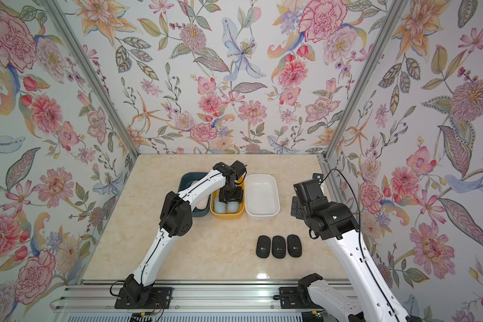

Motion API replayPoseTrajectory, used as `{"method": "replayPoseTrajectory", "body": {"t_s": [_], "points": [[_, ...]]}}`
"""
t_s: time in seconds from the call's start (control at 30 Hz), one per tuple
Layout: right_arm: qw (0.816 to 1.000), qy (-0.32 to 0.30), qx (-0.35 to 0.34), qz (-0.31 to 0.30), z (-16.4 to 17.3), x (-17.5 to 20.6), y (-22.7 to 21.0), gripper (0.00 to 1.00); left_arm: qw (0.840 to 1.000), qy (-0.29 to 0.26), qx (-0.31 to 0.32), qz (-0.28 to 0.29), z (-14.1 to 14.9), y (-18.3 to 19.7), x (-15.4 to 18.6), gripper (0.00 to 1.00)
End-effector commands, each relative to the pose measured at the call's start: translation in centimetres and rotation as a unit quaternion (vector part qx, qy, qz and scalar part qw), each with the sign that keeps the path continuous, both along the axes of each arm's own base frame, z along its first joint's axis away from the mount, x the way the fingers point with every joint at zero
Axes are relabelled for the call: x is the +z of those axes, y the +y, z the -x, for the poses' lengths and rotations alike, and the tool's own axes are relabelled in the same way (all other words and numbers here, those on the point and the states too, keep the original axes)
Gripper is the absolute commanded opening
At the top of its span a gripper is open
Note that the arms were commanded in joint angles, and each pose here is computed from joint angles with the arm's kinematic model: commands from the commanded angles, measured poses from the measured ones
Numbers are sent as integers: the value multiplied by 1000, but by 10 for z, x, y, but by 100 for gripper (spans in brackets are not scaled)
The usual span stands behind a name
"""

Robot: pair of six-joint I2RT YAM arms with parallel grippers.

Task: Place the mice by color into the storage box
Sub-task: Place the mouse in the storage box.

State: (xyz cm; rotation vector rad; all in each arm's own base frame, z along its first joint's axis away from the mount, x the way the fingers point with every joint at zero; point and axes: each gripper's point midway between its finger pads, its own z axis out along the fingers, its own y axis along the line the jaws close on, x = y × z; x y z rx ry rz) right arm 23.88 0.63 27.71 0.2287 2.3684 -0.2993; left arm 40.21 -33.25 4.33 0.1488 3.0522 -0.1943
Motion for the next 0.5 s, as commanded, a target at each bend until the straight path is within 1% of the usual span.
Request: {"method": "replayPoseTrajectory", "body": {"t_s": [0.0,0.1,0.3,0.37,0.47], "points": [[1000,4,6,-5,4,-3,3,95,1000,-26,7,-3,-5,16,34,72],[1000,2,11,-8,3,-1,5,95,999,-47,12,1,-4,19,56,72],[1000,4,21,-3,3,1,7,94,995,-94,12,41,1,18,119,73],[1000,8,24,-2,5,1,7,94,993,-105,13,50,7,20,136,73],[999,18,28,-2,10,-3,8,94,992,-113,9,54,20,23,151,73]]}}
